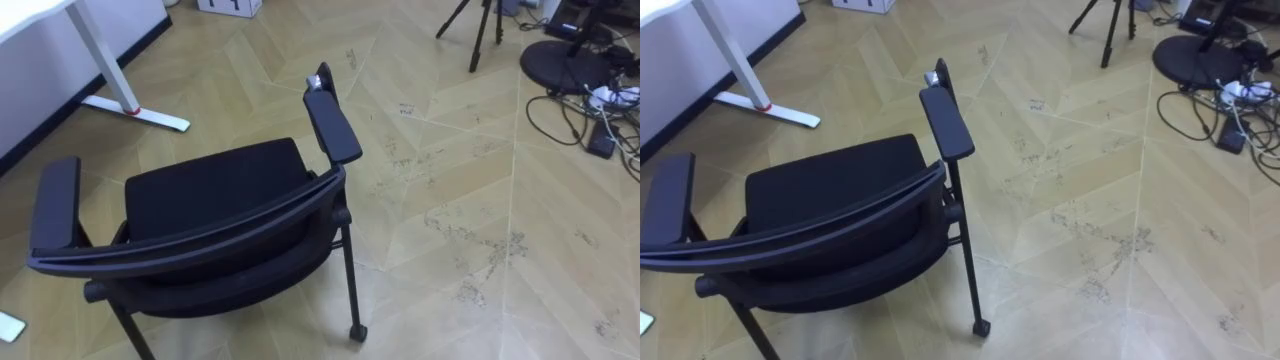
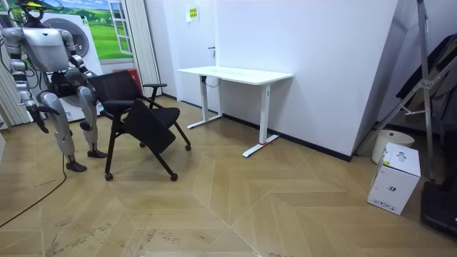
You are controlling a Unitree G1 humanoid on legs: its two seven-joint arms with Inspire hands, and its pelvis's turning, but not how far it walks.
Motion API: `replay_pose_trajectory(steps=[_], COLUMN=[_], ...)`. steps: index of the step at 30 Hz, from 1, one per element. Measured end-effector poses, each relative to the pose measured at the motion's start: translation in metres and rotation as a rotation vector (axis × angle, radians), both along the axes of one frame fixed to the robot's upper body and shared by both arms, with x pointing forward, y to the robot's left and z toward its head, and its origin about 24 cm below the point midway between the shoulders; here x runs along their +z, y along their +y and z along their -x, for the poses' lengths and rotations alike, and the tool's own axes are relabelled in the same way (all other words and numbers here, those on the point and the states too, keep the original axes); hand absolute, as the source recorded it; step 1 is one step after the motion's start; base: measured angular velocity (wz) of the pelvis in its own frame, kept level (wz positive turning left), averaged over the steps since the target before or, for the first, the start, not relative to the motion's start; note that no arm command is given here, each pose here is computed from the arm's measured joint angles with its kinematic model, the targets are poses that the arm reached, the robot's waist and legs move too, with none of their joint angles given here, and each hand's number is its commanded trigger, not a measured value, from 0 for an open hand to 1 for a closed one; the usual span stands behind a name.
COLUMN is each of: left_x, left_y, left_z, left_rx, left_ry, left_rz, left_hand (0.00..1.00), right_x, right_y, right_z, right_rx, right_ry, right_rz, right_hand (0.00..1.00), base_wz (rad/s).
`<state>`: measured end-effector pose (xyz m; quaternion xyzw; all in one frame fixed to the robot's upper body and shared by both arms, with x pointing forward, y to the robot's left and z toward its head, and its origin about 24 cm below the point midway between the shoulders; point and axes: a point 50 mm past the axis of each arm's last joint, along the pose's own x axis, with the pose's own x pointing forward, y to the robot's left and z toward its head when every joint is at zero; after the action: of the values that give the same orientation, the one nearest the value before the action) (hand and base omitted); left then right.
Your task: Push chair
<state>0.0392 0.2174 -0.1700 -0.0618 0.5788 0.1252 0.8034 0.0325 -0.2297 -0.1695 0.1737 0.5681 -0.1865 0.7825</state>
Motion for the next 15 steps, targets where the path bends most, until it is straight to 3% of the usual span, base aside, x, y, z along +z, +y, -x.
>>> replay_pose_trajectory(steps=[15], left_x=[0.0002], left_y=[0.0031], left_z=[0.0051], left_rx=[0.072], left_ry=[0.0], left_rz=[-0.016], left_hand=[0.0], right_x=[0.0006], right_y=[-0.0017], right_z=[0.0001], right_rx=[-0.094], right_ry=[-0.026], right_rz=[-0.019], right_hand=[0.0], base_wz=[0.0])
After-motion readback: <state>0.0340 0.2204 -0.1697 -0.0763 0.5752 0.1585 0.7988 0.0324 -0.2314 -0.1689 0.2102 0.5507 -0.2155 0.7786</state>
